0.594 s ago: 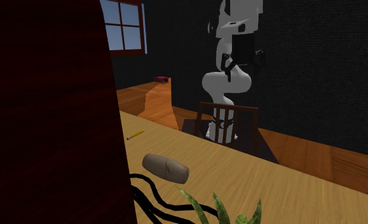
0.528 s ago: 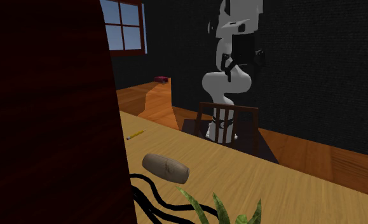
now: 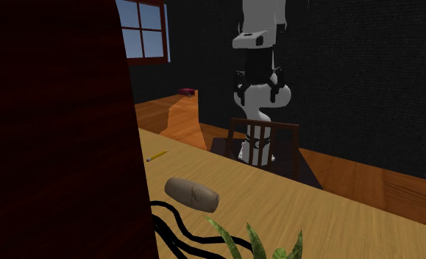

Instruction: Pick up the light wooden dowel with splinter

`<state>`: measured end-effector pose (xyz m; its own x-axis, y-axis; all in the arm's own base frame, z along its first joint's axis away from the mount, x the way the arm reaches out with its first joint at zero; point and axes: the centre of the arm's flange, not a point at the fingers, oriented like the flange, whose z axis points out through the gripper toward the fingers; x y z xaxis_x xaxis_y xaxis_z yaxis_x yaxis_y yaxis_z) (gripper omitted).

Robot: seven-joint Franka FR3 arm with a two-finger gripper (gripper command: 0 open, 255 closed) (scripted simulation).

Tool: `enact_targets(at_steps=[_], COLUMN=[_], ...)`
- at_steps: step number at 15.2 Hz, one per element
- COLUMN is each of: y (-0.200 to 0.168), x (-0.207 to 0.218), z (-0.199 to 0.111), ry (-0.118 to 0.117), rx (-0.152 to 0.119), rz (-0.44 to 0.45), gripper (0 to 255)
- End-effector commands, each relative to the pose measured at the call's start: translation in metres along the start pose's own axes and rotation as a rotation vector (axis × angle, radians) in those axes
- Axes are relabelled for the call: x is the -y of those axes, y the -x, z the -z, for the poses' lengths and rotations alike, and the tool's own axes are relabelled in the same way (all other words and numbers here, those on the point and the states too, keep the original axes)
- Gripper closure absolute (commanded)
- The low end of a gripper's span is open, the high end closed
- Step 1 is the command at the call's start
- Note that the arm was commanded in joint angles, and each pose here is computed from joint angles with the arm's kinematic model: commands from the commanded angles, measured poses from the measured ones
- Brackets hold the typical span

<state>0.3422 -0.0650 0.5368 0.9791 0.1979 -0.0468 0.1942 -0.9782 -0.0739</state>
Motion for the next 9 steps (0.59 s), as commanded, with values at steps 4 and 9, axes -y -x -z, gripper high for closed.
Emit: enact_targets(at_steps=[4, 9], y=[-0.033, -0.073], x=[-0.05, -0.096], z=[-0.013, -0.022], ry=[0.031, 0.061], rx=[-0.005, -0.009], rz=[0.147, 0.289], gripper=[0, 0])
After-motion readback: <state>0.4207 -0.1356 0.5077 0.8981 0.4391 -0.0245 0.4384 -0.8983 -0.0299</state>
